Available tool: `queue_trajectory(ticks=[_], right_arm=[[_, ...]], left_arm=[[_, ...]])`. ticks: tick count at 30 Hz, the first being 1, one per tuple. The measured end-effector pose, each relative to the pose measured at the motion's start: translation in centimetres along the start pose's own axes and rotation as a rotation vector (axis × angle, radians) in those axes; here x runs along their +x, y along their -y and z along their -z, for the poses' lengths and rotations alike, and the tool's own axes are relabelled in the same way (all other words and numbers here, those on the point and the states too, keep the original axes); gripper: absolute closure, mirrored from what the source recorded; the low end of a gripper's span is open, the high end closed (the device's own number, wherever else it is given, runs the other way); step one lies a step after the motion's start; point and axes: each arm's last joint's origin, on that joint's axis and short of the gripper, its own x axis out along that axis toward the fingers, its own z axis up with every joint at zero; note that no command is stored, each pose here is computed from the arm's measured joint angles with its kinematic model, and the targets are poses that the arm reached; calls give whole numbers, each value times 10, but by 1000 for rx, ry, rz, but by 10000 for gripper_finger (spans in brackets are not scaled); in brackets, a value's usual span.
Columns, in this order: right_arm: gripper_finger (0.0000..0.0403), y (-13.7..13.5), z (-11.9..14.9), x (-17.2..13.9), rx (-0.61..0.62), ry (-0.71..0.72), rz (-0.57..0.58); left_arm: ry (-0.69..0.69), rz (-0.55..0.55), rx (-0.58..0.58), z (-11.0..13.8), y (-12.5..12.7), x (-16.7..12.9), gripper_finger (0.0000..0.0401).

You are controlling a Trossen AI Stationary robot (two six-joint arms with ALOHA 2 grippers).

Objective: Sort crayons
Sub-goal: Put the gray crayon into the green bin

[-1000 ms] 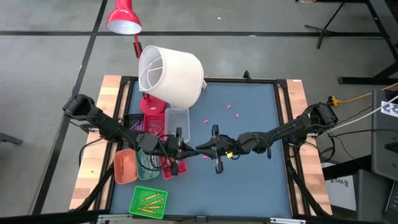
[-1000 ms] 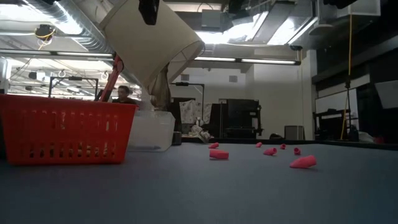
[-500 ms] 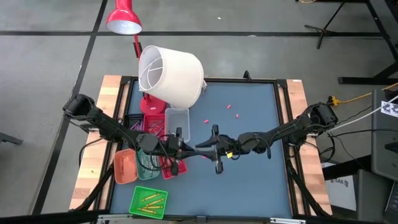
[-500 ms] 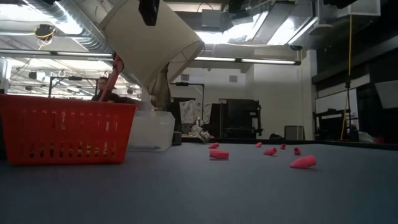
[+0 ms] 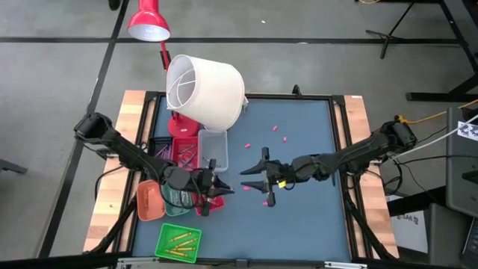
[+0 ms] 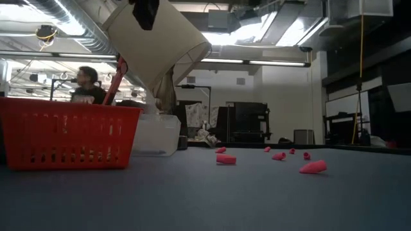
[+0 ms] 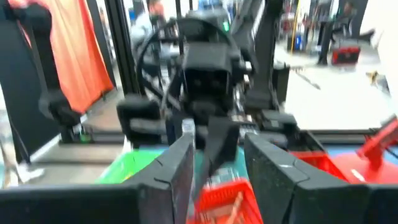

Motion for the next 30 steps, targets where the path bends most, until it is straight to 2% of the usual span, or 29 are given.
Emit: queue_trajectory(ticks=[4, 11, 18, 23, 26, 30], right_arm=[[260, 2, -4, -12, -21, -104, 8], [260, 5, -6, -26, -4, -228, 12], [260, 5, 0, -27, -4, -281, 16], [260, 5, 0, -27, -4, -284, 16], [260, 5, 0, -27, -5, -286, 16], [260, 5, 0, -27, -5, -287, 16]], left_arm=[[-110, -6, -48, 2, 1, -11, 395], [-408, -58, -233, 8, -2, -51, 392], [-762, -111, -405, 26, 1, -89, 391], [-983, -173, -466, 40, 4, -107, 391], [-1054, -221, -472, 44, 5, -116, 391], [-1081, -262, -493, 46, 6, -121, 391]])
